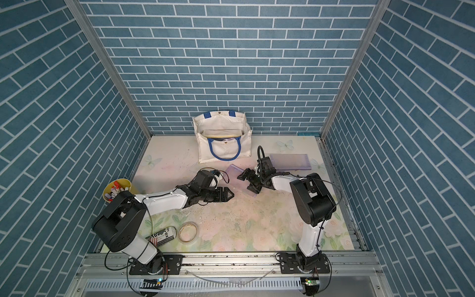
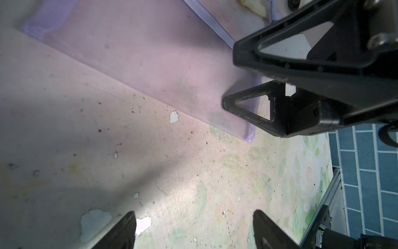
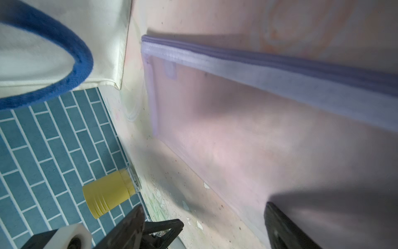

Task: Put the pencil pouch into the canvas bag
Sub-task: Adjust the pencil pouch at the center of the board.

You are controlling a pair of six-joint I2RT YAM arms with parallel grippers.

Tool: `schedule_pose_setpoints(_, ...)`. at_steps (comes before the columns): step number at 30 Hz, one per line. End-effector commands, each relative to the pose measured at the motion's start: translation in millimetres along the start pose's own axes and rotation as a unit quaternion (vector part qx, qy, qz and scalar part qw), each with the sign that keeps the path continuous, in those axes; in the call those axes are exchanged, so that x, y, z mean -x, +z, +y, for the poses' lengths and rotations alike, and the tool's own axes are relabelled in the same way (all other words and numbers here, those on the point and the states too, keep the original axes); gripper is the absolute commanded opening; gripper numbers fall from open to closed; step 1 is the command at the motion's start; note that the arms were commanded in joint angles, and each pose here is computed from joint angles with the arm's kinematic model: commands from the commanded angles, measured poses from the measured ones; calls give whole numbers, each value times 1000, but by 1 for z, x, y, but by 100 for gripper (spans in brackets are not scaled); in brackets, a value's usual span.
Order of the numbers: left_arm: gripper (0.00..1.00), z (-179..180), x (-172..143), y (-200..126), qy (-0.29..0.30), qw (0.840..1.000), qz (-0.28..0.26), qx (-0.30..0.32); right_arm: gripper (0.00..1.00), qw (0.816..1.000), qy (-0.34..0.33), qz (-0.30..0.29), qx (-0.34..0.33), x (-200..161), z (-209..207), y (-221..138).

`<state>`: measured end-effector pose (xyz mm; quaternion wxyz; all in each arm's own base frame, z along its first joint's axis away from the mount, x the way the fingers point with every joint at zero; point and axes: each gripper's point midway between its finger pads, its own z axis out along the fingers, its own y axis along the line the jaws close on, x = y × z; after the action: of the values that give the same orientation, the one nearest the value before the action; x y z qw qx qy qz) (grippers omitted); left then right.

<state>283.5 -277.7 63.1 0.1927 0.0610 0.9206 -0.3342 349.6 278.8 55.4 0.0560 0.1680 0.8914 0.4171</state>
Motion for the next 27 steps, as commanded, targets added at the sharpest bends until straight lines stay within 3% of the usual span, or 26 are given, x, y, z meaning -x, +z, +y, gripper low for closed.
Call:
schedule_pose_setpoints(1,86,5,1,-8,-7,1000,-12,4,87,1000,-4,-27,-5,25,17,-23)
schedule_pose_setpoints(7,85,2,13,-13,-39,998,-39,-16,84,997,-53,-32,-47,67,7,-39)
schedule_pose_setpoints(15,83,0,26,-6,-81,994,-62,-29,79,989,-113,19,-92,85,-6,-17)
schedule_pose_setpoints(22,81,8,33,4,-132,988,-81,-29,73,989,-108,38,-96,73,-20,-8)
schedule_pose_setpoints(27,80,20,29,8,-154,985,-79,-1,54,986,-111,66,-102,40,-32,-8)
